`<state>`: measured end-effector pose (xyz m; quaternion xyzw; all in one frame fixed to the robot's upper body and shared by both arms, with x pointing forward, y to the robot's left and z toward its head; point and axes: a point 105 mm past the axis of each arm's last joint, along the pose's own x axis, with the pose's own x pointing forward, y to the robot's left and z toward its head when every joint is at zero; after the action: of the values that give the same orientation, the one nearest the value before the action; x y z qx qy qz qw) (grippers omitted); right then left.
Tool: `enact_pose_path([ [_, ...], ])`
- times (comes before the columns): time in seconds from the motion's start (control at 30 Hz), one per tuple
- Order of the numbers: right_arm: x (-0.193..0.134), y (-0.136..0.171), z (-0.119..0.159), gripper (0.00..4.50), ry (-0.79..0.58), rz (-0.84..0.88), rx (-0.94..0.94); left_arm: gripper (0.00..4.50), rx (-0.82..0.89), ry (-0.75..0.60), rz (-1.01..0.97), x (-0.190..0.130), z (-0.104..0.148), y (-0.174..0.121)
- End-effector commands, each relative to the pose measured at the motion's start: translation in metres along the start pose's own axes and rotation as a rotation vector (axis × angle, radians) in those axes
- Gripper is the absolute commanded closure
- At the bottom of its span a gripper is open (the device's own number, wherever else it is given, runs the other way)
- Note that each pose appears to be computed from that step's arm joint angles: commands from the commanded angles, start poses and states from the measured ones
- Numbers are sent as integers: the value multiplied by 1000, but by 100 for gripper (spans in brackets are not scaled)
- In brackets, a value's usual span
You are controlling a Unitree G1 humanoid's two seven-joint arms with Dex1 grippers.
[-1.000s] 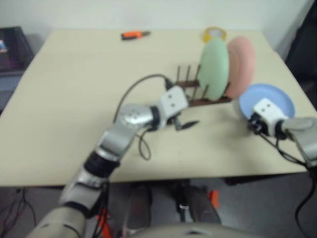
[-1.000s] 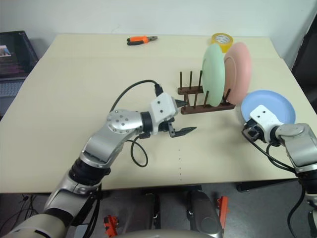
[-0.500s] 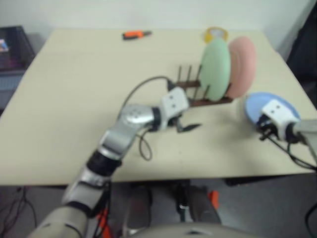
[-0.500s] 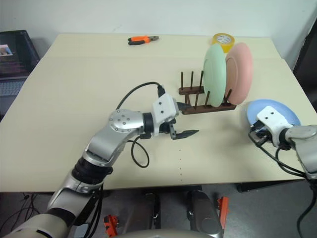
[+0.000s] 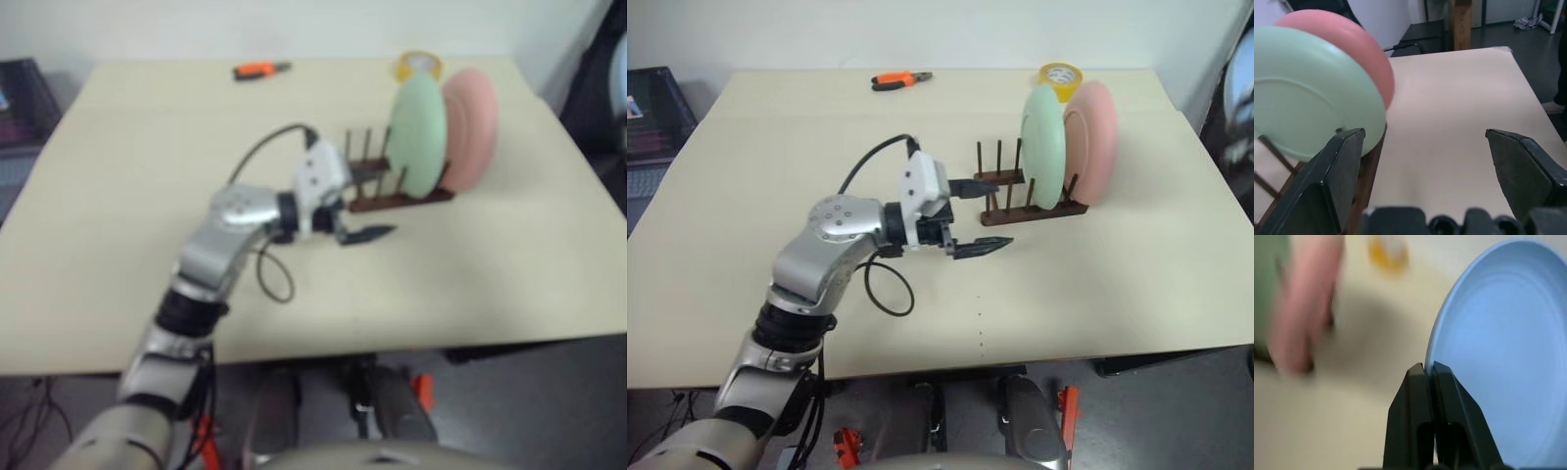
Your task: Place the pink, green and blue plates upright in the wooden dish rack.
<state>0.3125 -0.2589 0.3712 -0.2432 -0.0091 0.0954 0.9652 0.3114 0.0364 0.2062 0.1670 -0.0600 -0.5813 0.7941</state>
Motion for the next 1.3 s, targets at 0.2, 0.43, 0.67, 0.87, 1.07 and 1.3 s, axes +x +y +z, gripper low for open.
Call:
enact_pose_path([
  [0.2,6,72,115,447,-553,478,322,14,-15,32,82,-31,-4,-6],
  [0.43,17,102,113,447,-576,784,627,14,-78,54,107,-56,-9,-17],
  [0.67,48,116,69,447,-429,855,850,14,-127,76,177,-74,-17,-20],
  [0.87,58,138,39,447,-328,890,929,14,-135,77,188,-77,-16,-24],
  [1.07,60,149,25,447,-286,896,955,14,-137,86,190,-76,-16,-26],
  [1.3,67,154,12,447,-244,878,960,14,-106,97,180,-73,-9,-27],
])
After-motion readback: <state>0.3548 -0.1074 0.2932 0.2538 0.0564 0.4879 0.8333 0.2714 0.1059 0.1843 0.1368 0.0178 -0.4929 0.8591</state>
